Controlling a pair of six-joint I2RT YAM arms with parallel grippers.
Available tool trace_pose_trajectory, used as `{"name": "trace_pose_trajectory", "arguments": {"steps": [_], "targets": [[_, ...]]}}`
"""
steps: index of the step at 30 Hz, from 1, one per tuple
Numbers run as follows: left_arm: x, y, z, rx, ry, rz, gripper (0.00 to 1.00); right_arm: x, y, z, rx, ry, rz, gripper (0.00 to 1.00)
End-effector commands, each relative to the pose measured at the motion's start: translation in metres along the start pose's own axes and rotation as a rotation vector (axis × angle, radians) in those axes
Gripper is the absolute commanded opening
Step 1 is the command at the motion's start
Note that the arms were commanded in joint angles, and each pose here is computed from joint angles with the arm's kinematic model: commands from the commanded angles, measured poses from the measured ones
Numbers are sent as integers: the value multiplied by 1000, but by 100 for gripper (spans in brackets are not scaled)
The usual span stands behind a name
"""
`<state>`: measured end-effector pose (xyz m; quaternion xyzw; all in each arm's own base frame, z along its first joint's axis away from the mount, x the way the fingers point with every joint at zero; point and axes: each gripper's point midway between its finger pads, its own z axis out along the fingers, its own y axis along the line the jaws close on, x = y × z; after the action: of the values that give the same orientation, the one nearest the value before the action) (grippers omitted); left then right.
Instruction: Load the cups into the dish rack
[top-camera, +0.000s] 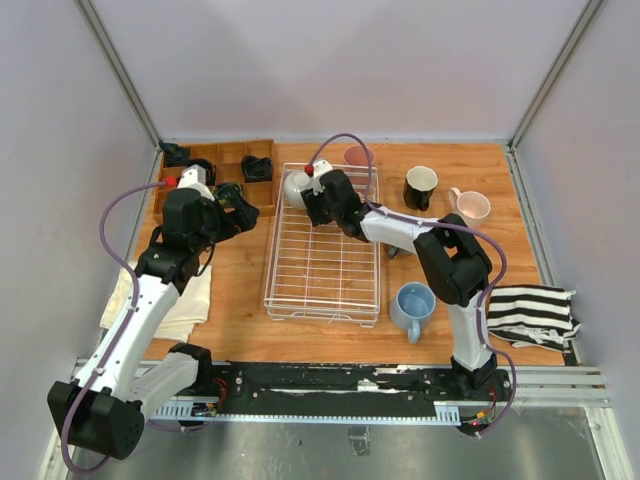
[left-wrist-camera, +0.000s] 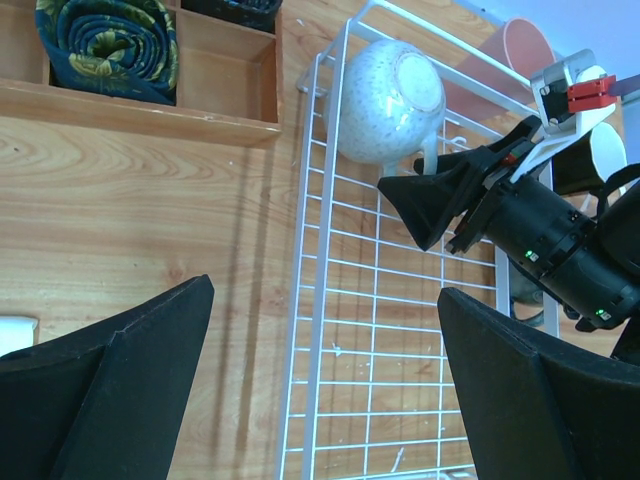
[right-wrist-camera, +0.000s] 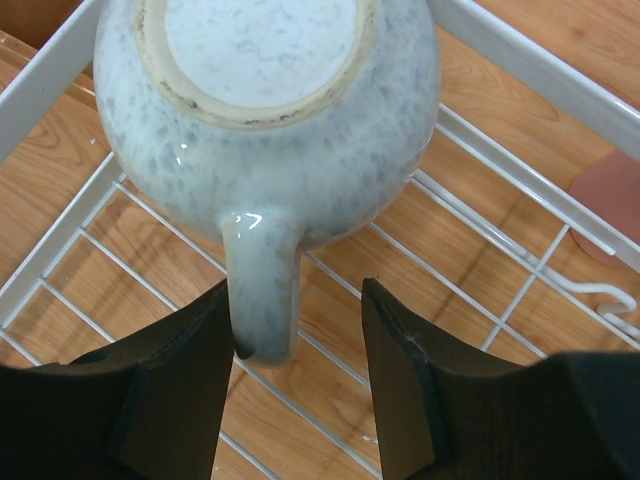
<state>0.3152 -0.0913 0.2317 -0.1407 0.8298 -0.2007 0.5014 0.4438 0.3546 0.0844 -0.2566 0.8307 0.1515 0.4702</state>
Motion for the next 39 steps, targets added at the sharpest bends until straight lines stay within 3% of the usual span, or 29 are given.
{"name": "trace_pose_trajectory", "arguments": {"steps": [1, 10, 15, 22, 27, 34, 39], "targets": [[3, 5, -2, -9, -2, 9, 100, -22, 9, -12, 2, -53, -32, 55], [-10, 4, -5, -9, -51, 66, 100, -45, 11, -54, -25, -94, -25, 61], [-19, -3, -14, 11, -83, 27, 100, -51, 6, -87, -18, -96, -2, 65], [-3, -58, -6, 286, 97, 70, 100, -34, -23, -139, 65, 26, 154, 68], [8, -85, -4, 323, 170, 92, 100, -16, -63, -188, 171, 114, 281, 69], [41, -107, -7, 409, 297, -53, 100, 22, -137, -254, 341, 231, 440, 65], [52, -121, -2, 459, 353, -131, 100, 63, -152, -259, 382, 360, 491, 61]]}}
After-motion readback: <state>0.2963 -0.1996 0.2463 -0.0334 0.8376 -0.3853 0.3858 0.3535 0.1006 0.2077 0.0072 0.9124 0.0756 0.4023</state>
